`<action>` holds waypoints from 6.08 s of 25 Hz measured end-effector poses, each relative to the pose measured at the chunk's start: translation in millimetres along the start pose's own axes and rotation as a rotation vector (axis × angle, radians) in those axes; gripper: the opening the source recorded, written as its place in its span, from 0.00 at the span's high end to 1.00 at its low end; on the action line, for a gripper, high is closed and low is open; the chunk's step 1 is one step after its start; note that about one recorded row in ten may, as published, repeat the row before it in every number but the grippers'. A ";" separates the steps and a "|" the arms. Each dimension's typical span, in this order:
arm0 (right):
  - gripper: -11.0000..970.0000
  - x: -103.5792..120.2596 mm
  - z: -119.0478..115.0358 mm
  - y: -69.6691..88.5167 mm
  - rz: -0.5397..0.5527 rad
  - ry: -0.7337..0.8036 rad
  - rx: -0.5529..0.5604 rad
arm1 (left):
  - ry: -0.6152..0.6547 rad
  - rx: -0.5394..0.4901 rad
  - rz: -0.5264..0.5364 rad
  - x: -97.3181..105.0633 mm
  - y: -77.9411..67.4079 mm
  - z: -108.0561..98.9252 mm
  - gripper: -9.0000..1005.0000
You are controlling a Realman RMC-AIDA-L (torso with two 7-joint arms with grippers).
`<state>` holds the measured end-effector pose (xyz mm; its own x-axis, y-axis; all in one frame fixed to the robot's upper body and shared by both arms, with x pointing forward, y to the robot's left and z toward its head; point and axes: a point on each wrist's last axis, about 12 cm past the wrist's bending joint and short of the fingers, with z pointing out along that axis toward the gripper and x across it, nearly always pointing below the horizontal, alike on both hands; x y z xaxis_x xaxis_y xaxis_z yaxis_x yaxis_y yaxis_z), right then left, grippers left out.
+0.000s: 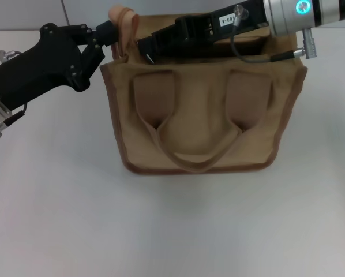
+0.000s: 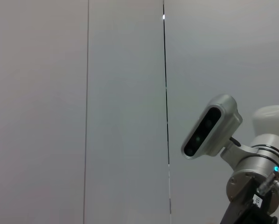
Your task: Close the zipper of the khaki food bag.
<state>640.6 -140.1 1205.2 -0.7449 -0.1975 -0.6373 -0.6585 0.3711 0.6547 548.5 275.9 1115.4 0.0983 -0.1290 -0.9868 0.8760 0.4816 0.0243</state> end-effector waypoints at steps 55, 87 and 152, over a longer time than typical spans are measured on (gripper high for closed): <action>0.96 5.0 -0.6 11.0 -0.058 0.023 0.042 | -0.031 0.004 -0.004 -2.7 -1.9 -2.1 0.99; 0.99 6.6 -3.4 11.3 -0.073 0.024 0.042 | 0.059 -0.048 -0.036 0.0 5.4 -25.5 0.59; 0.99 7.5 -4.7 8.4 -0.095 0.039 0.071 | 0.167 0.003 0.110 -10.5 17.0 2.8 0.96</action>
<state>629.0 -142.7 1207.8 -0.6843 -0.2690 -0.6778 -0.7179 0.4118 0.5613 563.7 283.1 1126.6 0.1139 0.0699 -0.9910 0.8659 0.4820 0.1335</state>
